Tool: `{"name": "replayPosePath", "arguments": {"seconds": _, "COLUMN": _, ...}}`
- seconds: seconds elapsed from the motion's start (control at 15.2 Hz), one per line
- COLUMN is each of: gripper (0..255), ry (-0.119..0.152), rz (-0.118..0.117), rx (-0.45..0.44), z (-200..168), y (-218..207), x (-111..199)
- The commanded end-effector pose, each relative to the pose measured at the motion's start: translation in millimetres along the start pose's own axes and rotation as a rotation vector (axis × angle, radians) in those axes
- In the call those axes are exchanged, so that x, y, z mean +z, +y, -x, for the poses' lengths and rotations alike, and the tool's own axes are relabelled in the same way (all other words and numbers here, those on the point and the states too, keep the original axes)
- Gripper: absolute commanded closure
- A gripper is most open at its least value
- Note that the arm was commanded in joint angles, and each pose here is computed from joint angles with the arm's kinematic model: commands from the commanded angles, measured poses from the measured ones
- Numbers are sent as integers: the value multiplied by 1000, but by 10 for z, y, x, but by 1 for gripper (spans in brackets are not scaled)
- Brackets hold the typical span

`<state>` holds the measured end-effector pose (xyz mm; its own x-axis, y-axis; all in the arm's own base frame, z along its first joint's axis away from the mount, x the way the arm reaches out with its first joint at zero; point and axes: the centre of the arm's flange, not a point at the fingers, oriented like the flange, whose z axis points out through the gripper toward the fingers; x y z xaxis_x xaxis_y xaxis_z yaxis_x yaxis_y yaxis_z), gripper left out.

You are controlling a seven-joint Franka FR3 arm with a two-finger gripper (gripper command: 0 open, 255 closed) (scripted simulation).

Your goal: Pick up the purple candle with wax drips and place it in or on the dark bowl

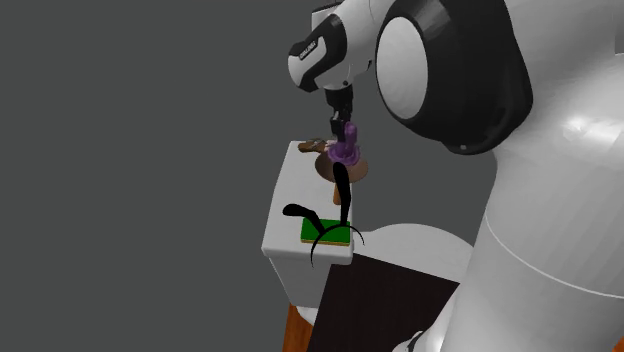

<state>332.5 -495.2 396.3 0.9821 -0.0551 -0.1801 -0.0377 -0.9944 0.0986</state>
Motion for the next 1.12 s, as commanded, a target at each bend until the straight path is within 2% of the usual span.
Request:
{"name": "replayPosePath", "arguments": {"seconds": 0.0, "gripper": 255, "ry": 1, "rz": 1, "rx": 0, "z": -24, "y": -13, "x": 94}}
{"name": "replayPosePath", "arguments": {"seconds": 0.26, "gripper": 255, "ry": 1, "rz": 1, "rx": 0, "z": -61, "y": -34, "x": 296}}
{"name": "replayPosePath", "arguments": {"seconds": 0.73, "gripper": 255, "ry": 1, "rz": 1, "rx": 0, "z": -61, "y": -34, "x": 296}}
{"name": "replayPosePath", "arguments": {"seconds": 0.79, "gripper": 0, "ry": 1, "rz": 1, "rx": 0, "z": -62, "y": -34, "x": 296}}
{"name": "replayPosePath", "arguments": {"seconds": 1.06, "gripper": 0, "ry": 1, "rz": 1, "rx": 0, "z": -61, "y": -33, "x": 295}}
